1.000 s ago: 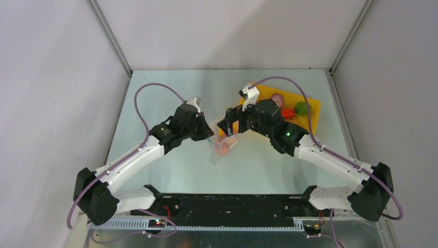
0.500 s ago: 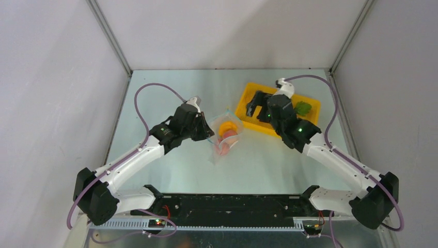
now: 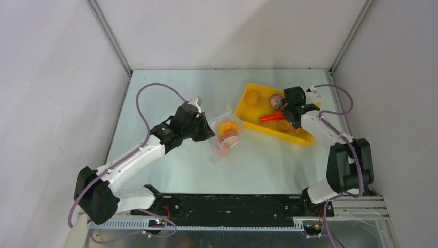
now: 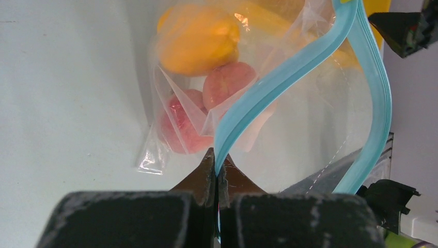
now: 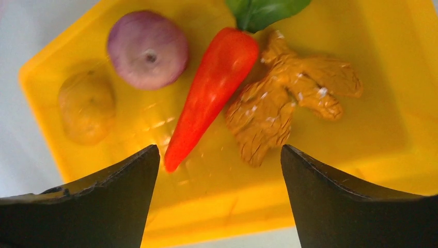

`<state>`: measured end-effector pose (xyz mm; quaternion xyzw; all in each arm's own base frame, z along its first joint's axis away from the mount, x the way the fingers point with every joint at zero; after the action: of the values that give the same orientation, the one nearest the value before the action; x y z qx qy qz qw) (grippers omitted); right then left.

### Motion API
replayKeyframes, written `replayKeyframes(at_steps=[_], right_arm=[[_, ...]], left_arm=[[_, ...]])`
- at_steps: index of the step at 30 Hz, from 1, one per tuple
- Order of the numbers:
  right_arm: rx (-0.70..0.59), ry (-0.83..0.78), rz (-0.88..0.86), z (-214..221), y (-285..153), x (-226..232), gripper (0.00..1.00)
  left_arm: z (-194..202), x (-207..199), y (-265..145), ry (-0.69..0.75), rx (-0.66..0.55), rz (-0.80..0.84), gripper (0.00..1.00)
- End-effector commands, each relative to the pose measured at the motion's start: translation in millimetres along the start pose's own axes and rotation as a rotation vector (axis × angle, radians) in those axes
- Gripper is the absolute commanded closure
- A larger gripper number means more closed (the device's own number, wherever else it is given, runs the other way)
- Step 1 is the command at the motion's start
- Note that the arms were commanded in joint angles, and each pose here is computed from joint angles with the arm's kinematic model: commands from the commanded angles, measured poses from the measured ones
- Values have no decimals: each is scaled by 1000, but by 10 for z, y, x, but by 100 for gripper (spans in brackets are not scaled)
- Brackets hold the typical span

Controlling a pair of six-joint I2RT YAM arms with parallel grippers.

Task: Place the food in the zip-top bag and seal the zipper
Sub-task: Pick up the fake vegetable from the bin.

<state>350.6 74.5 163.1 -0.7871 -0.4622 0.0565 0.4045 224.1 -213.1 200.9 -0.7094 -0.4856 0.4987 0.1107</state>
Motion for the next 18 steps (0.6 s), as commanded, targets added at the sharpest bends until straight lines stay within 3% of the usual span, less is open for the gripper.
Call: replayKeyframes(at_steps=[1, 9, 18], right_arm=[[8, 138, 36, -71, 363, -61, 11], [16, 170, 45, -128, 770, -21, 26], [56, 158, 115, -22, 1051, -39, 26]], left_arm=[[-141, -186, -24, 20, -23, 64, 100], [-112, -188, 27, 16, 2, 66, 100], [-107, -184, 51, 18, 7, 67, 100]])
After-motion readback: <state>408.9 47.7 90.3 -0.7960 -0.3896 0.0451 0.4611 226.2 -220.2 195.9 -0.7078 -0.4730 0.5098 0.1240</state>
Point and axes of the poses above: each gripper's point midway between its finger pads, its own y axis out along the fingers, its own x axis along the line the jaws close on, z = x × y, the point moved 5 cm from there along -y, back along the fingers, and after that the axes turned 7 degrees about -y, right-handed, at the moved point
